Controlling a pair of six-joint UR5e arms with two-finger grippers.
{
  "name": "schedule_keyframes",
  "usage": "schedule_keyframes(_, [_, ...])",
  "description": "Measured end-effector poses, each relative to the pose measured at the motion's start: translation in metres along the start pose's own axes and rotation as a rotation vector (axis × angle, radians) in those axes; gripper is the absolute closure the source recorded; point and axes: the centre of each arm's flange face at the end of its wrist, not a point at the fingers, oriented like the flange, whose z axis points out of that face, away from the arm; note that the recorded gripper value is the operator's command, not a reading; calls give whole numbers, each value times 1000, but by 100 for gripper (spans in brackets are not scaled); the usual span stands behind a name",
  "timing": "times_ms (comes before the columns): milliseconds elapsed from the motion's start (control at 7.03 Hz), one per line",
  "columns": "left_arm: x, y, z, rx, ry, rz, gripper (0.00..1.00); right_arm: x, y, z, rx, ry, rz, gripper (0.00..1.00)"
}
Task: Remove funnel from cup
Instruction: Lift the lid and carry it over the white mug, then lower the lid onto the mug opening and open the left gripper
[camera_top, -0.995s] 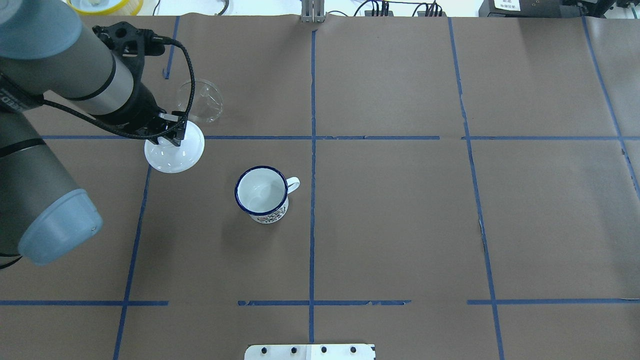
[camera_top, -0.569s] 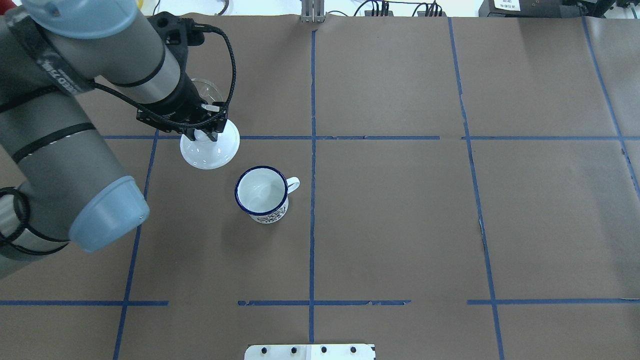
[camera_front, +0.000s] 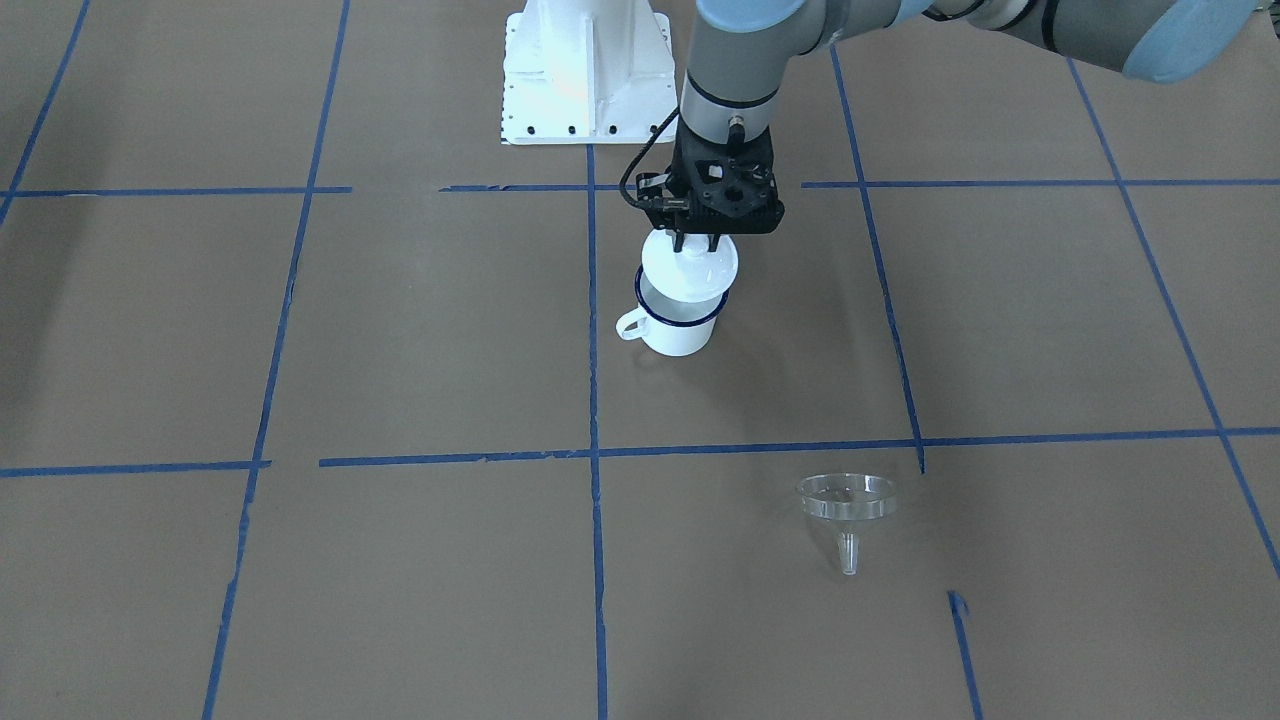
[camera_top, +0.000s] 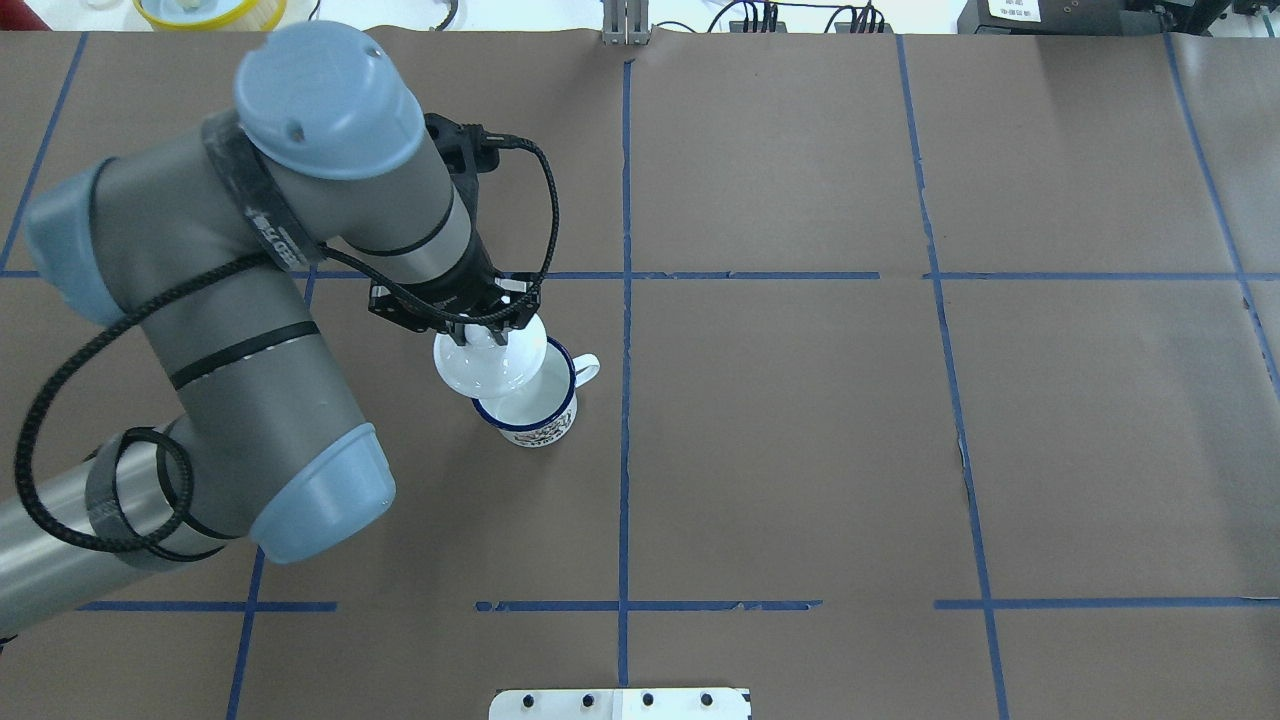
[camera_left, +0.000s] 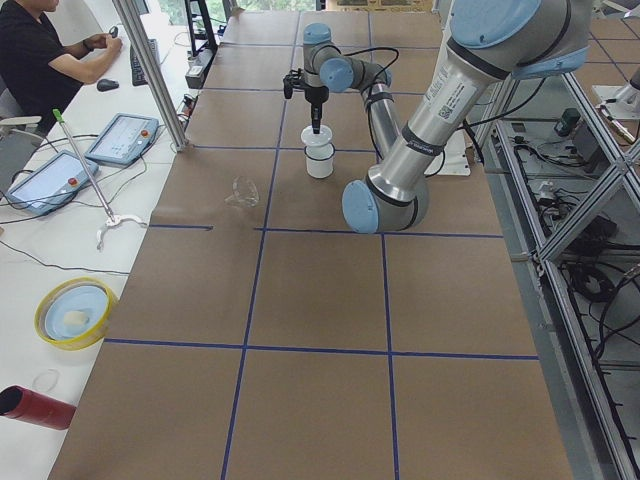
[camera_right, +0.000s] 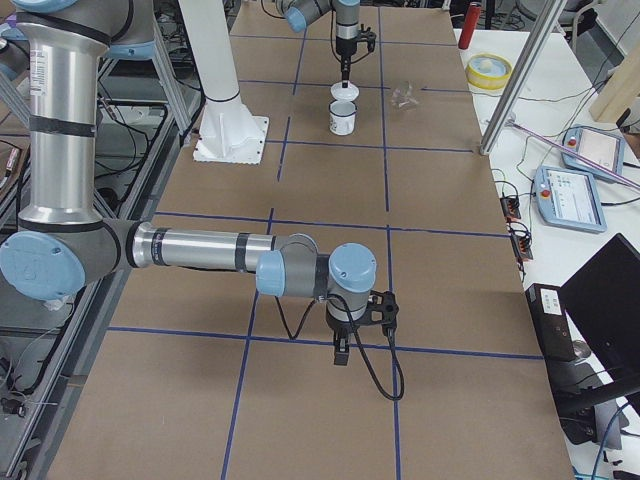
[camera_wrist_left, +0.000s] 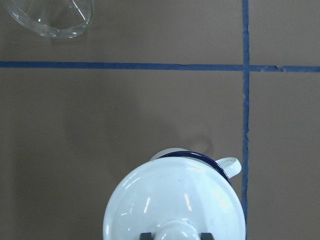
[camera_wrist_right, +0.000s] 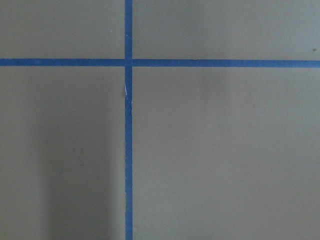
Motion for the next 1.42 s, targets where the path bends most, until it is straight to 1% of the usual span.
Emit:
schedule_keyframes(284, [5,-1,16,1,-11,-1,100,0,0,0,0,0,0,0])
schedule_keyframes(995, [-5,2,26,-7,-25,-2,100,0,0,0,0,0,0,0])
schedule_keyframes(1422, [0,7,30,-16,-23,5,100,0,0,0,0,0,0,0])
